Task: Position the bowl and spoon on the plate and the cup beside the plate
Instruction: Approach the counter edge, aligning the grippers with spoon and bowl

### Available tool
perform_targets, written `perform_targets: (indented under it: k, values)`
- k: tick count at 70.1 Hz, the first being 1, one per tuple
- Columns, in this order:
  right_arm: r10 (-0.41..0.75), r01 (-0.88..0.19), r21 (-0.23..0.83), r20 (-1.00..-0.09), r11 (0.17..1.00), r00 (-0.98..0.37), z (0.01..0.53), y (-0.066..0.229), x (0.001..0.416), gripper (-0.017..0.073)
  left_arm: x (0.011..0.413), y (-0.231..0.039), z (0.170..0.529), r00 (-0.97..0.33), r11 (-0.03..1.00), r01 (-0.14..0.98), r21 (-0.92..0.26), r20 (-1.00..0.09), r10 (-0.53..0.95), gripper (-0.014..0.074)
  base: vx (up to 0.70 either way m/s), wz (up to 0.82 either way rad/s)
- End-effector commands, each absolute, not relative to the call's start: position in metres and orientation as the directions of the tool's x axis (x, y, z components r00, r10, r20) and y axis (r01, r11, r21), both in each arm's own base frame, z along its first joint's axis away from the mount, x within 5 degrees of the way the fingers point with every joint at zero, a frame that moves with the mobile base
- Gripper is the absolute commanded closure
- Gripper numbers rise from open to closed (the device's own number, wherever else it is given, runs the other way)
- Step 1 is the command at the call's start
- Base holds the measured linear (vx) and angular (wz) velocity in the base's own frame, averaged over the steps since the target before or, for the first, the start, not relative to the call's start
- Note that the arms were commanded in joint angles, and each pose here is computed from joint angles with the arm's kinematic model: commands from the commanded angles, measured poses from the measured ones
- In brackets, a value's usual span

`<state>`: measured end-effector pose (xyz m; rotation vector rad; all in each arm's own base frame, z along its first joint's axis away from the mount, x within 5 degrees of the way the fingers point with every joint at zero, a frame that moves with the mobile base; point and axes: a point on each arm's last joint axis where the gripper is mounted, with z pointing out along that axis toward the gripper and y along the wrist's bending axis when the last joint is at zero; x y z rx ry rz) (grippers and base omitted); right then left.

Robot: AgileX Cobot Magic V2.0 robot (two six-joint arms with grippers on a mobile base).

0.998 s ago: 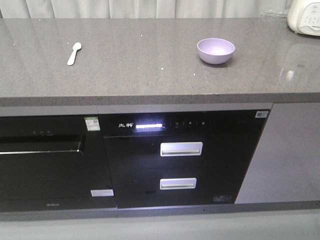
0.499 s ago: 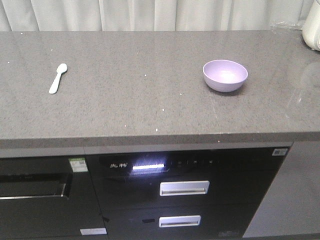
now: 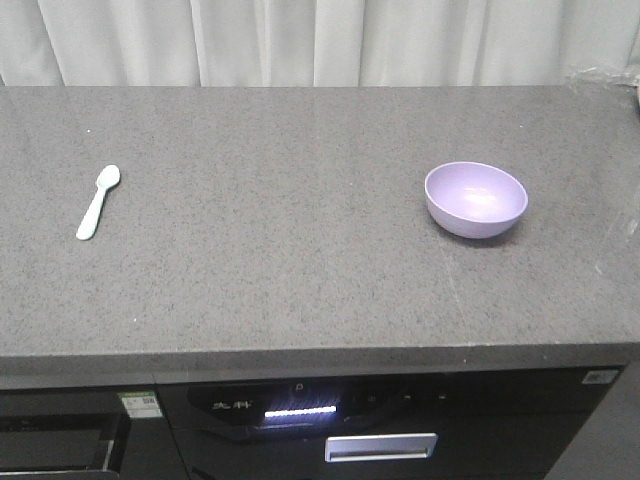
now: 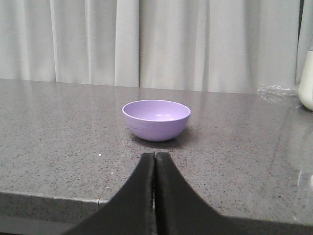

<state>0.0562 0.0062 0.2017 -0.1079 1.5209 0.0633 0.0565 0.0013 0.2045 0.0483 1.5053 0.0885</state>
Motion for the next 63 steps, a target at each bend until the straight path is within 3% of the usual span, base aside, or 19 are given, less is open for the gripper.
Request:
perform_targets:
  k: [1,63]
  values:
    - [-0.029,-0.108,-0.040,-0.994,0.993,0.104,0.2066,0.0065,0.0570,0.0568,0.0570,0.0012,0.2126,0.125,0.996,-0.032,0.078,-0.989,0.082,0.0600,0.17,0.04]
    - [-0.029,-0.108,-0.040,-0.994,0.993,0.104,0.2066,0.0065,0.0570,0.0568,0.0570,0.0012,0.2126,0.125,0.996,-0.032,0.078,-0.989,0.082,0.0600,0.08,0.00]
